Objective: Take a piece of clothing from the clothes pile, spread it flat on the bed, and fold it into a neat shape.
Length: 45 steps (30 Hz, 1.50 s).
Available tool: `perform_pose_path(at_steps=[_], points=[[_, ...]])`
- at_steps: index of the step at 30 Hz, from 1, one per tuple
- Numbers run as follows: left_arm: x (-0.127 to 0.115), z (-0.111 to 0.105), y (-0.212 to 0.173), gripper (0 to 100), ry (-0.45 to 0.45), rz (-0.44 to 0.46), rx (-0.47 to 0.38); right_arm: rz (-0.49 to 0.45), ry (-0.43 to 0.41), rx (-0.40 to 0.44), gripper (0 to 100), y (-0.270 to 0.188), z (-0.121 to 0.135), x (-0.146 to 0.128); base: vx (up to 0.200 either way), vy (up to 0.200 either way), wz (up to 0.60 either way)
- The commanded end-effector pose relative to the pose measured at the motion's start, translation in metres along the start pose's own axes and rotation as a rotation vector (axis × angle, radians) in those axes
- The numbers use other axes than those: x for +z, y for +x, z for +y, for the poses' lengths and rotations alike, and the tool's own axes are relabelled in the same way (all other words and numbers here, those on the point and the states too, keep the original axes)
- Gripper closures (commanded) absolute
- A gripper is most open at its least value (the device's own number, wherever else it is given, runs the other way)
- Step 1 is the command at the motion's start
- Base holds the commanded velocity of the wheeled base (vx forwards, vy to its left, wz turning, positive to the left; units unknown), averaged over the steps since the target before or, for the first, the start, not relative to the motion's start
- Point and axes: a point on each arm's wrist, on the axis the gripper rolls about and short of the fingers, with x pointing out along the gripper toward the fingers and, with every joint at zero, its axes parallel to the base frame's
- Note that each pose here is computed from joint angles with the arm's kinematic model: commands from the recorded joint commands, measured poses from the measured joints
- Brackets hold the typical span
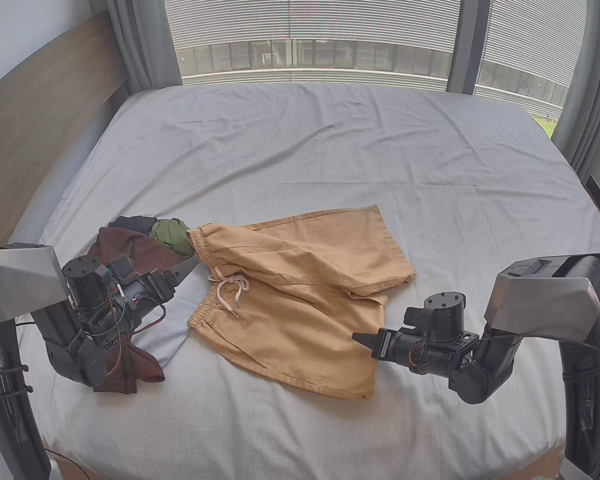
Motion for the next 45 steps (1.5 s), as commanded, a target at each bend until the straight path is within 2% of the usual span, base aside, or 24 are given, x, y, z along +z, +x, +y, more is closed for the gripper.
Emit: perform_pose_path(at_steps=[1,5,10,16,17,22,29,33,40,45], points=[[0.001,0.000,0.000,0,-0.001,-0.002,0.000,-0.001,0.002,-0.004,0,-0.007,-0.001,-0.002,0.000,0.000,0.00],[0.003,-0.001,-0.001,0,0.003,-0.009,-0.003,-0.007,0.004,-0.007,0,-0.013,-0.002,-0.001,0.000,0.000,0.00],[0.027,-0.018,-0.018,0,0.024,-0.067,-0.034,-0.033,-0.020,0.011,0,-0.025,-0.001,-0.004,0.000,0.000,0.00],[0.034,-0.024,-0.037,0,0.036,-0.066,-0.049,-0.041,-0.054,0.022,0,-0.026,0.001,-0.006,0.000,0.000,0.00],[0.034,-0.024,-0.038,0,0.036,-0.068,-0.049,-0.044,-0.056,0.025,100,-0.026,0.002,-0.005,0.000,0.000,0.00],[0.048,-0.026,-0.061,0,0.089,-0.112,-0.021,-0.072,-0.084,0.080,100,-0.029,0.022,0.002,0.000,0.000,0.00],[0.047,-0.030,-0.079,0,0.166,-0.099,-0.016,-0.108,-0.112,0.149,100,-0.006,0.045,0.016,0.000,0.000,0.00],[0.051,-0.029,-0.084,0,0.215,-0.114,-0.004,-0.097,-0.115,0.151,100,0.010,0.048,0.018,0.000,0.000,0.00],[0.052,-0.037,-0.095,0,0.231,-0.110,-0.029,-0.111,-0.120,0.178,100,0.027,0.048,0.022,0.000,0.000,0.00],[0.049,-0.038,-0.103,0,0.272,-0.104,-0.011,-0.110,-0.120,0.177,100,0.034,0.045,0.019,0.000,0.000,0.00]])
